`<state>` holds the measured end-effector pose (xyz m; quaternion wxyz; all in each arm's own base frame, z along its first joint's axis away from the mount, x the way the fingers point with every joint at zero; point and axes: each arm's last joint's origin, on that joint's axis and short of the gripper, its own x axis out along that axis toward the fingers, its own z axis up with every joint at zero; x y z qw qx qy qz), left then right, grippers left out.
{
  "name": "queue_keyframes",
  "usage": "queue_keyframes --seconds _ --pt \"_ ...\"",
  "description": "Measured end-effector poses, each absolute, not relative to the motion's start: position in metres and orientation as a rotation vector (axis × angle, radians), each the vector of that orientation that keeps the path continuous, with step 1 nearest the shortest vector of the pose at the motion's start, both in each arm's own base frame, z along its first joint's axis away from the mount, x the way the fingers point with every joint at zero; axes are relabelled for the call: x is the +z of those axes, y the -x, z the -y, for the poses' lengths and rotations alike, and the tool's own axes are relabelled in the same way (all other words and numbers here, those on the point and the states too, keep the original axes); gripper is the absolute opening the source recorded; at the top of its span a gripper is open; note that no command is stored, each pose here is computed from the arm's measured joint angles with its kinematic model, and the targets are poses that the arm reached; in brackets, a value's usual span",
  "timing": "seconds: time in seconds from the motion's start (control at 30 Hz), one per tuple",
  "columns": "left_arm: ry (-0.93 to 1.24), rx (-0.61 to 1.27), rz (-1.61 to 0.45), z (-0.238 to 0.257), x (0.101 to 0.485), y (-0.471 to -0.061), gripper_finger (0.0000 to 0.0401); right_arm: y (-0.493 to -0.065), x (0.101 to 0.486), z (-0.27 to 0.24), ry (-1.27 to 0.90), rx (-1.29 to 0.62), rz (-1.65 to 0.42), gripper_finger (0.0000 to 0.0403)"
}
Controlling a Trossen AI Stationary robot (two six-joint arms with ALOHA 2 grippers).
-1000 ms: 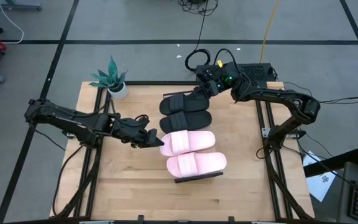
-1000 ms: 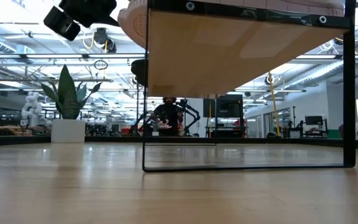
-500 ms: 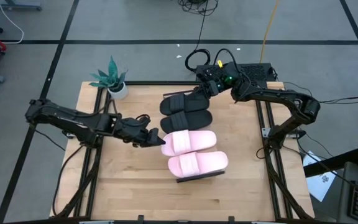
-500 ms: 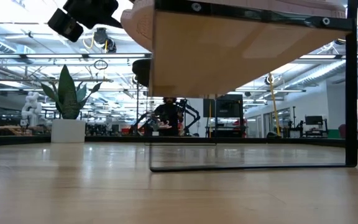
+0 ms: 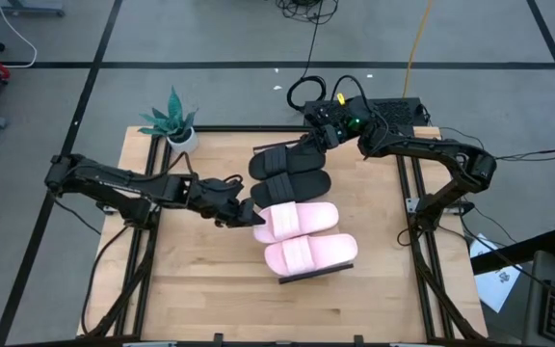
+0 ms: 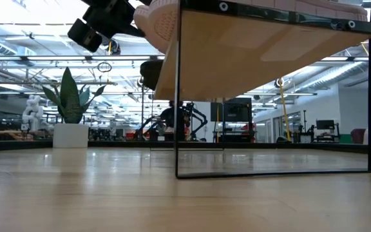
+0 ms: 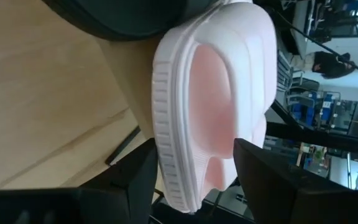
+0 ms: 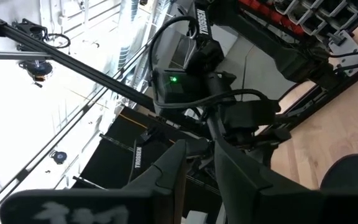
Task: Pick and place slides into the shelf
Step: Adjust the white slides on the shelf
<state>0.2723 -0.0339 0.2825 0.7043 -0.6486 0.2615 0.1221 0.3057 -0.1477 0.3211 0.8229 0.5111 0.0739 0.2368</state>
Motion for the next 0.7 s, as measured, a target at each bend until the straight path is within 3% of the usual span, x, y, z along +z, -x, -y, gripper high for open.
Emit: queue_keyframes --seconds 0.53,0.7 --pt "1.463 0.313 -0.635 0.041 0.282 -0.263 0.0205 -0.305 0.321 0.147 -1.081 0.526 -0.174 0.0073" --pt "1.452 0.317 -0.644 0.04 0.279 -0.265 0.0173 -0.305 0.321 0.147 -1.08 0.525 -0.172 0.0073"
